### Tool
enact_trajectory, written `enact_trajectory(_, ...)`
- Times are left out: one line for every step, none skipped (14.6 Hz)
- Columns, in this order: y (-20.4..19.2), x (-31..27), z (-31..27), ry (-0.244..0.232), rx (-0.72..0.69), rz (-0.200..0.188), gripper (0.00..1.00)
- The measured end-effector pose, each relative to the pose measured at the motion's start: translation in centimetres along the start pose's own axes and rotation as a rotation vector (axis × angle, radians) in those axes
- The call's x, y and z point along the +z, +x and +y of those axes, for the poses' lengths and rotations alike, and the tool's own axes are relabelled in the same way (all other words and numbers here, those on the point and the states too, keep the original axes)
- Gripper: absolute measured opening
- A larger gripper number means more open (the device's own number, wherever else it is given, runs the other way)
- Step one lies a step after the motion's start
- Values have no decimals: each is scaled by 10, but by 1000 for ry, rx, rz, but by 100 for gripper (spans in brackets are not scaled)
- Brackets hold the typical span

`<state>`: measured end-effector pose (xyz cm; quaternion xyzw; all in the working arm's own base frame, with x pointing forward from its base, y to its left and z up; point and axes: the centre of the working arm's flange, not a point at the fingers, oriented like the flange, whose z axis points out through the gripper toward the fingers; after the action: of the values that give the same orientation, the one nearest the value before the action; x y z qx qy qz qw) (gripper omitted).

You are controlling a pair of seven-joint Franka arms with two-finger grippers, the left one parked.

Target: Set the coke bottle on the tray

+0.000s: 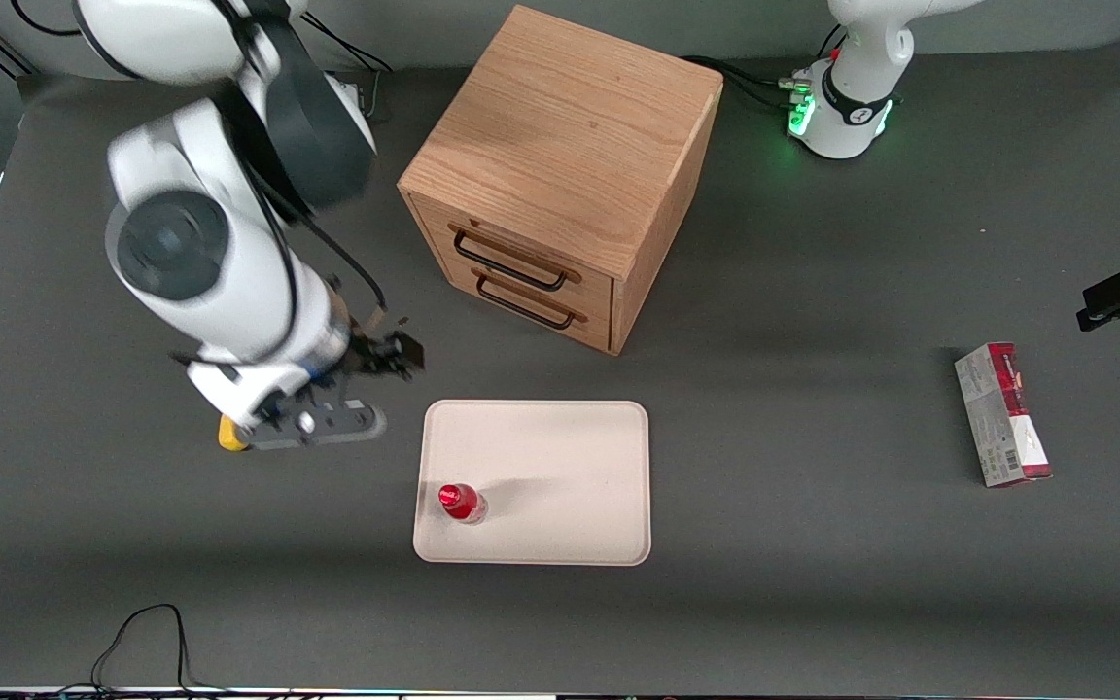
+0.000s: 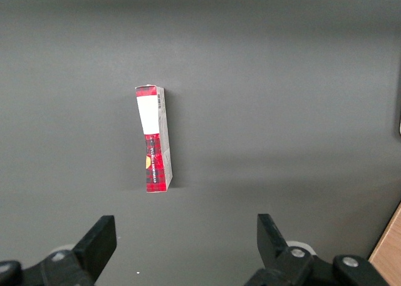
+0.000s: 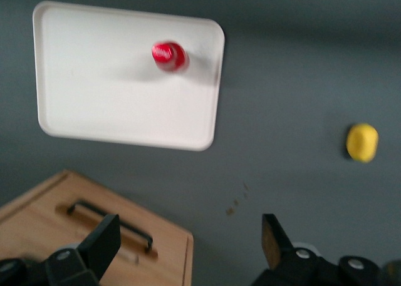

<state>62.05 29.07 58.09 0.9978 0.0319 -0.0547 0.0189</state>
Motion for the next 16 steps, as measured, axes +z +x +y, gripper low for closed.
enact_trajectory(-15,-18,9,-7,5,-14,100)
enact_trajectory(-27,-33,19,-12,17,-15,100)
enact_trajectory(-33,-44,34,-13,37,-9,100)
enact_trajectory(-37,-50,53,-8,64,-1,100)
enact_trajectory(-40,-55,75,5,94,21,100)
enact_trajectory(-43,-57,100,21,124,49,100)
enact_trajectory(-50,-58,127,35,146,74,100)
enact_trajectory(-60,-57,154,45,155,91,100)
enact_trajectory(-71,-56,177,50,154,98,100)
enact_trajectory(-81,-55,197,53,155,99,100)
enact_trajectory(-88,-53,214,56,163,100,100)
enact_trajectory(-92,-51,232,58,176,99,100)
enact_trajectory(-94,-49,246,59,185,97,100)
enact_trajectory(-95,-47,258,59,192,95,100)
enact_trajectory(-95,-46,267,60,194,92,100)
enact_trajectory(-95,-45,273,59,190,92,100)
